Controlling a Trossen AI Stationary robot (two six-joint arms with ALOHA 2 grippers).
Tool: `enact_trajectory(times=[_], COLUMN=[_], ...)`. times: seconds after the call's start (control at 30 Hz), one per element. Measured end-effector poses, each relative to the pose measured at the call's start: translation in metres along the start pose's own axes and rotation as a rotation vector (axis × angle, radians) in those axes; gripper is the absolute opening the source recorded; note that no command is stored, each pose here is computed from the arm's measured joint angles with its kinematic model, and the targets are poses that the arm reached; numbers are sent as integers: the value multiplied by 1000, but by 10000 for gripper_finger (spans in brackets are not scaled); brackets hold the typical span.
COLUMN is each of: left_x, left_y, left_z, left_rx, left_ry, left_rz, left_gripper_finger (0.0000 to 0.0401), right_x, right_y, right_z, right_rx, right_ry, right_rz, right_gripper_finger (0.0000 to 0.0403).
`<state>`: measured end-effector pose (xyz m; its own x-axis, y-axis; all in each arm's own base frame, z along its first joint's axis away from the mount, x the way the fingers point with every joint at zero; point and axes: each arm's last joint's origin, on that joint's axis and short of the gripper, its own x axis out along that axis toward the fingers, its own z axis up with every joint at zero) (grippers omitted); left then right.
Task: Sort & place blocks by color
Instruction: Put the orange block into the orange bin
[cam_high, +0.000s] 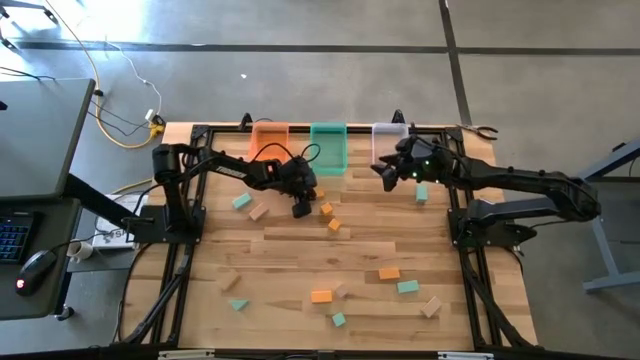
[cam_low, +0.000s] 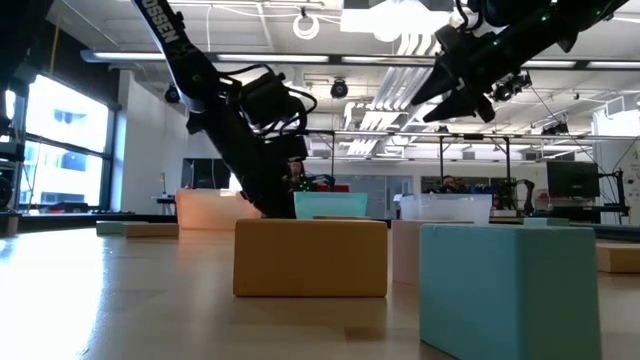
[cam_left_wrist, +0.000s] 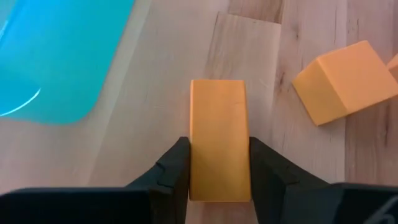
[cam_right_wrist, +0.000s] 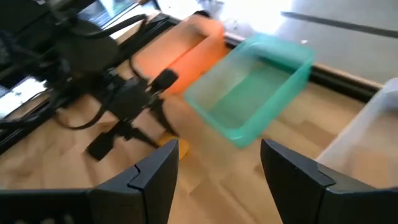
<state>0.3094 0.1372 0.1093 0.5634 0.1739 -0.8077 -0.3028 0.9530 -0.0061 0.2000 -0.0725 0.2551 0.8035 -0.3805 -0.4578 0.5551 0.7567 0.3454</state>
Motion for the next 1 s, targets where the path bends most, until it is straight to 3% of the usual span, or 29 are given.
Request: enact_trajectory(times=[0.33,0.63,0.87,1.0], left_x=[-40,-89,-133,-149], left_y=[0,-2,12,27], left_z=[13,25,14,1], left_rx=[36,59,37,-52], left_ry=[-42,-118,-29,68], left_rz=[9,28,269,426], left_gripper_finger=[98,98,98,98], right_x=[-6,-17,-27,-33], right_y=[31,49,62,71], right_z=[-21,-49,-65,-72], right_rx=[-60,-68,-93,-130], right_ry=[106,285,370,394], right_rz=[130,160,206,256], right_gripper_finger=[216,216,216,216])
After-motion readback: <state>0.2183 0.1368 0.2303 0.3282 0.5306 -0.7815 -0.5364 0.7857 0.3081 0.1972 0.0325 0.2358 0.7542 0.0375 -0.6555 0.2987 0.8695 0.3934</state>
